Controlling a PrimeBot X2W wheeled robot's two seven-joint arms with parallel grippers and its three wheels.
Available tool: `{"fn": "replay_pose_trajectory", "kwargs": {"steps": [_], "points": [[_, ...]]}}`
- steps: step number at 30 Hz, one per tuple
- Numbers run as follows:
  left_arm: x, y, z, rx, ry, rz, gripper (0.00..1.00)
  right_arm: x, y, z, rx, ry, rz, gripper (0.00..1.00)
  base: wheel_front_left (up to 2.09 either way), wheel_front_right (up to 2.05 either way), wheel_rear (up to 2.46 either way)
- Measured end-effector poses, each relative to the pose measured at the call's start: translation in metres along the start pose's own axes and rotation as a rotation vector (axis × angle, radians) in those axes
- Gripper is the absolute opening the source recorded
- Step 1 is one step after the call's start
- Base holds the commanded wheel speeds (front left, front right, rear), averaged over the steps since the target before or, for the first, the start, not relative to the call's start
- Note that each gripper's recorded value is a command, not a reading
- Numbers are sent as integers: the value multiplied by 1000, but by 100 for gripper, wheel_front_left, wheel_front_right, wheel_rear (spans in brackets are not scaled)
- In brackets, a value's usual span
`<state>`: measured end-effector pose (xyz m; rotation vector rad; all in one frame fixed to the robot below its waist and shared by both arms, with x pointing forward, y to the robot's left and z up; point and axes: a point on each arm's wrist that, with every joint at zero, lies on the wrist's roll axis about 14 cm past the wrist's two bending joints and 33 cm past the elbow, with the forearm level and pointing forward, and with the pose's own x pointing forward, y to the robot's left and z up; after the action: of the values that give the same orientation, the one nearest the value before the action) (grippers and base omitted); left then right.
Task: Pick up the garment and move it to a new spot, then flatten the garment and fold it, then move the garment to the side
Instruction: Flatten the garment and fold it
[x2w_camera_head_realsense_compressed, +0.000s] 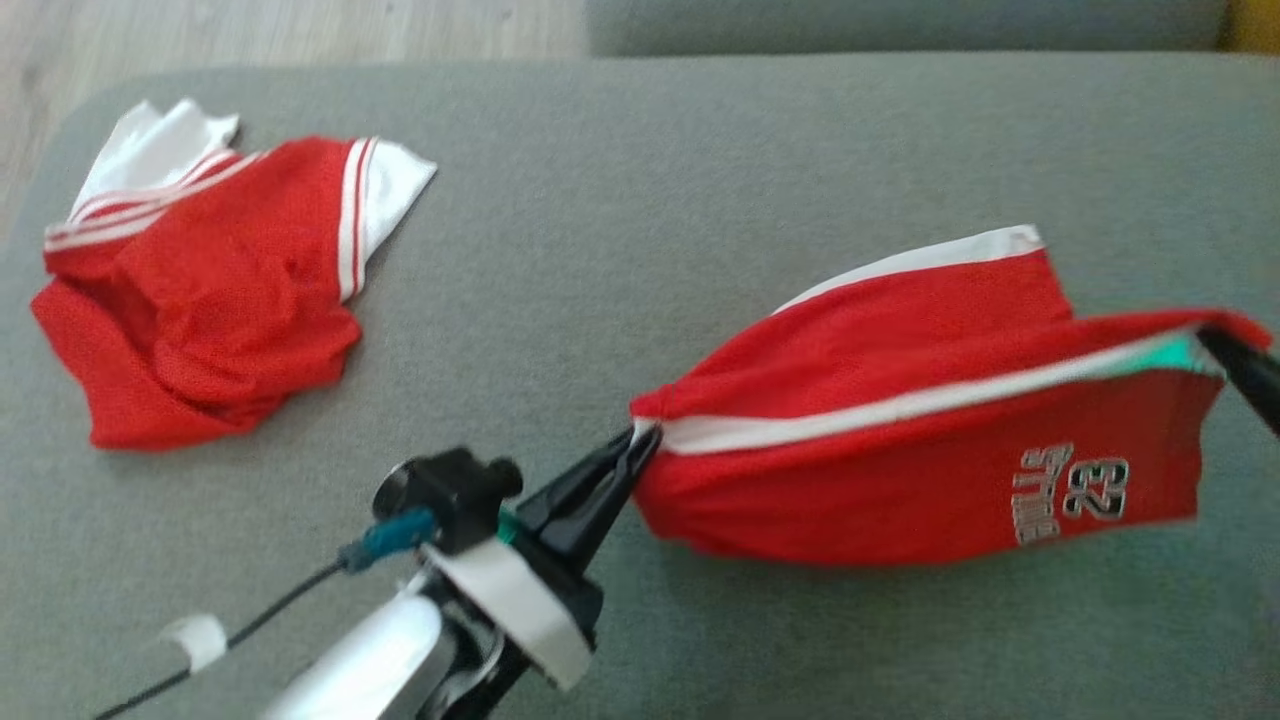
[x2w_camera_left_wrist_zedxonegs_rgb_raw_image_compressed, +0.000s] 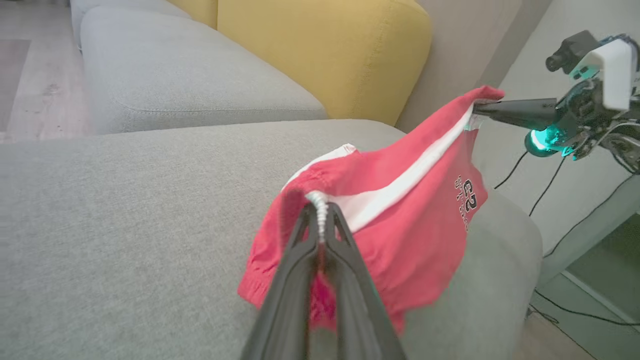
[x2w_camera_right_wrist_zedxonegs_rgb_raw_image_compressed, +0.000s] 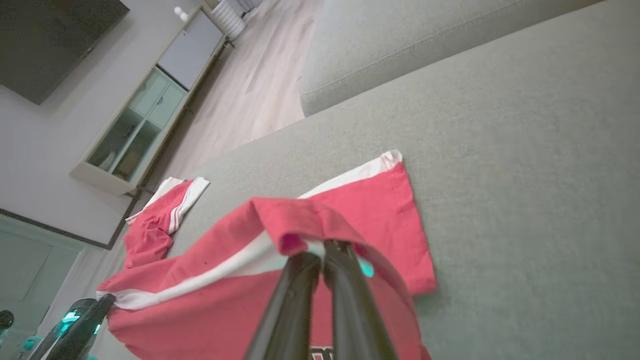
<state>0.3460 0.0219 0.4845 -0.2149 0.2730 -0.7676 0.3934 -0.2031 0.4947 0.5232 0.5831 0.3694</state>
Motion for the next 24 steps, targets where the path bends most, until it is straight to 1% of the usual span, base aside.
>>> {"fn": "replay_pose_trajectory", "kwargs": {"steps": [7, 12, 13, 14, 15, 16, 17, 18, 21, 24], "points": [[22, 32, -7, -83, 5, 83, 0, 66, -15, 4, -46, 127, -20, 0, 0, 0, 0], [36, 55, -11, -80, 10, 128, 0, 107, -22, 1, -53, 184, -27, 0, 0, 0, 0], [39, 60, -13, -86, 15, 136, 16, 113, -24, -1, -50, 196, -27, 0, 0, 0, 0], [41, 64, -15, -92, 17, 145, 36, 120, -26, -3, -48, 210, -31, 0, 0, 0, 0], [44, 67, -18, -97, 24, 151, 86, 126, -28, -7, -49, 227, -34, 0, 0, 0, 0], [46, 69, -20, -97, 31, 149, 100, 131, -29, -11, -48, 242, -35, 25, 0, 0, 0], [49, 69, -23, -102, 34, 148, 100, 135, -30, -14, -50, 252, -36, 77, 0, 0, 0], [51, 70, -25, -107, 38, 148, 100, 139, -31, -16, -51, 256, -38, 100, 0, 0, 0], [53, 73, -29, -118, 32, 153, 100, 144, -32, -14, -47, 228, -42, 100, 0, 0, 0], [49, 78, -25, -110, -8, 180, 100, 140, -28, -3, -57, 152, -36, 100, 0, 0, 0]]}}
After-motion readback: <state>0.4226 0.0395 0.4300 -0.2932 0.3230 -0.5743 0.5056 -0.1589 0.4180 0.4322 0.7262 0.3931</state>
